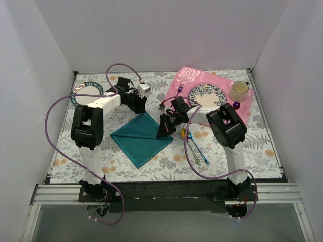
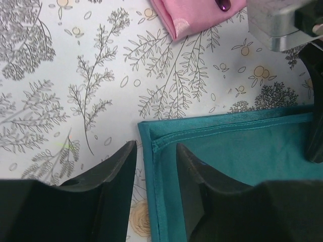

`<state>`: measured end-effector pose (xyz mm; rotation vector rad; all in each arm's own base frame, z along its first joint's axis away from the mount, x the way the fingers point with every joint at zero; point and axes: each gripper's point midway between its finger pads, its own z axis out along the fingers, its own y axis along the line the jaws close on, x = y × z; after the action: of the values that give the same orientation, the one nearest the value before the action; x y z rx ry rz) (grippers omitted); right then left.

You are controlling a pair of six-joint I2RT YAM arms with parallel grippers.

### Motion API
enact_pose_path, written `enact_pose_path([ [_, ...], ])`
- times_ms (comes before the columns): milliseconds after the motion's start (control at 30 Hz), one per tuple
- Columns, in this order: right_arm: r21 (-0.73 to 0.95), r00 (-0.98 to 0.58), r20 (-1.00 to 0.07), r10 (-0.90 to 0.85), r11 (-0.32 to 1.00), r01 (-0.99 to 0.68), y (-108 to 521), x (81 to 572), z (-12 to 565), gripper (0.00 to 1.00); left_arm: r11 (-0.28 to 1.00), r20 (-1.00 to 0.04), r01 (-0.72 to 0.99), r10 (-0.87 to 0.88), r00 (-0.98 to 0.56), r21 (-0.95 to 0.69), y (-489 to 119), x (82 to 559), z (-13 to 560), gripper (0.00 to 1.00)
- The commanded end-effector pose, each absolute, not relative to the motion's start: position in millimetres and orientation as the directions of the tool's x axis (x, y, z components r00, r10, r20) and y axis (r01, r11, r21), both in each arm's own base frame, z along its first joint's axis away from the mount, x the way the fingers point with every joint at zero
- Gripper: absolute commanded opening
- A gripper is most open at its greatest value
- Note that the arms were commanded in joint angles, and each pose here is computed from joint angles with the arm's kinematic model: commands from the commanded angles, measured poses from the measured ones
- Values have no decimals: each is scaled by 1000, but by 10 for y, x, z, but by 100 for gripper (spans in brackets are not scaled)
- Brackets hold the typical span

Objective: Fold the napkin into a case and place the utensils inside
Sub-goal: Fold the square-folded napkin at the center of the board.

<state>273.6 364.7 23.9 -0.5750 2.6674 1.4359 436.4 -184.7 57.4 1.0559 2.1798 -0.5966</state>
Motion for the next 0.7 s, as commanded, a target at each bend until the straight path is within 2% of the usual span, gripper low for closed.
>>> enact_pose_path([
  [0,764,-931,-205,-301,546,-344,3583,2712,48,5,495,-713,865,576,-401,-86,-1898,4392,663,31],
  [433,766,-932,-201,-301,545,-342,3584,2707,46,5,494,-696,863,582,-422,-110,-1897,4354,578,26],
  [667,766,-933,-200,-299,546,-339,3582,2714,36,5,488,-711,867,572,-408,-105,-1912,4320,637,12],
])
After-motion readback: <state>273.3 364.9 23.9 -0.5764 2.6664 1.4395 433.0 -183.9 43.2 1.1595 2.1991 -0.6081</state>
